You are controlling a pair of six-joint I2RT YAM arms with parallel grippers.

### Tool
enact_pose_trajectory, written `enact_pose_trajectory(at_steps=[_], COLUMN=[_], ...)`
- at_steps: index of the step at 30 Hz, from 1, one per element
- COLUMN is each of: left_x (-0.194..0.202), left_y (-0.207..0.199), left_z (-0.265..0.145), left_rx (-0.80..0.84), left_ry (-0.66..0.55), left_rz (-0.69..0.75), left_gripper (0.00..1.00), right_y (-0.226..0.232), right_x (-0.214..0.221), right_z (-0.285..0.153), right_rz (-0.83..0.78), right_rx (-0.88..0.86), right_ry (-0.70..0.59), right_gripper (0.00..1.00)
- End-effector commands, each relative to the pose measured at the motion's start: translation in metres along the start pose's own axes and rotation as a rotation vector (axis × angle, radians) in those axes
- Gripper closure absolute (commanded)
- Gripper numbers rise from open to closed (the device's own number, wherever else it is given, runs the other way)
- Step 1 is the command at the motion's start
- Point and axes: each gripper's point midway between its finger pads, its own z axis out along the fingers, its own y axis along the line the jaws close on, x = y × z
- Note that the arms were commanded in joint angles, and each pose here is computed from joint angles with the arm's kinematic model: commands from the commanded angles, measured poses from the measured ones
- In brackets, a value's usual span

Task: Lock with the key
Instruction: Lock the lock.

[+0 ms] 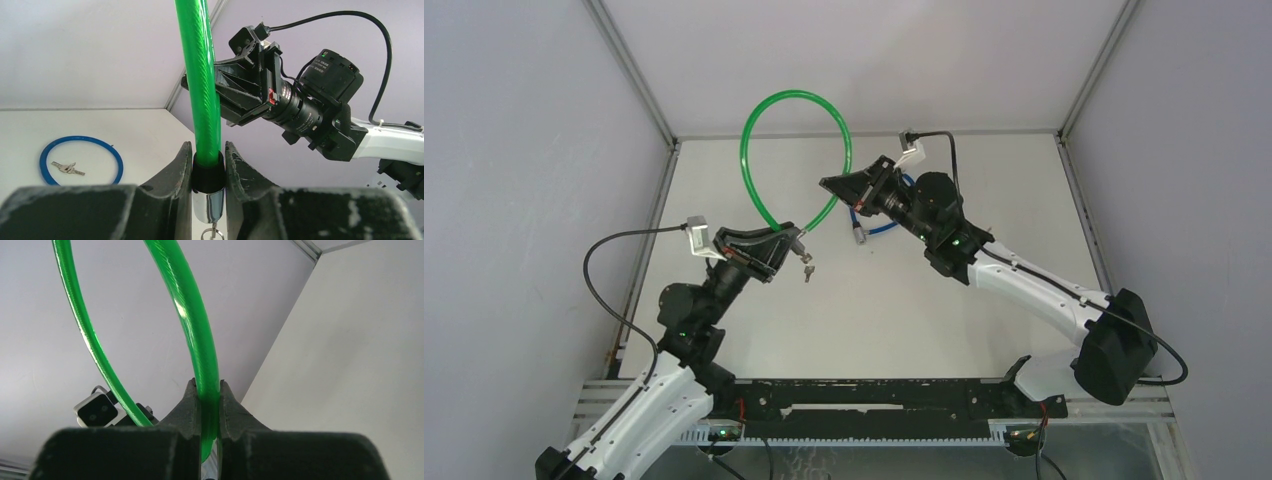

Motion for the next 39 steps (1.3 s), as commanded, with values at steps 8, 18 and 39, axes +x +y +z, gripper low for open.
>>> enact_pose_trajectory(at_steps=[8,18,39], left_x=[-0.011,-0.016,-0.008], left_y=[-0.016,-0.023,-0.016], left_z=[0.011,0.011,0.015], left_rx=[0.076,0.107,0.091], left_ry=[-0.014,-0.039,-0.01], left_rz=[0.007,0.001,0.022], left_gripper=[1.0,1.0,1.0], right_y=[0.049,0.042,0.091], right_x=[0.04,0.063,0.042], right_z=[-0.004,0.007,-0.028], right_rz=[0.027,0.078,0.05], right_rx=[-0.167,-0.149,-0.231], right_ry=[0.095,0.167,0.165], right_gripper=[1.0,1.0,1.0])
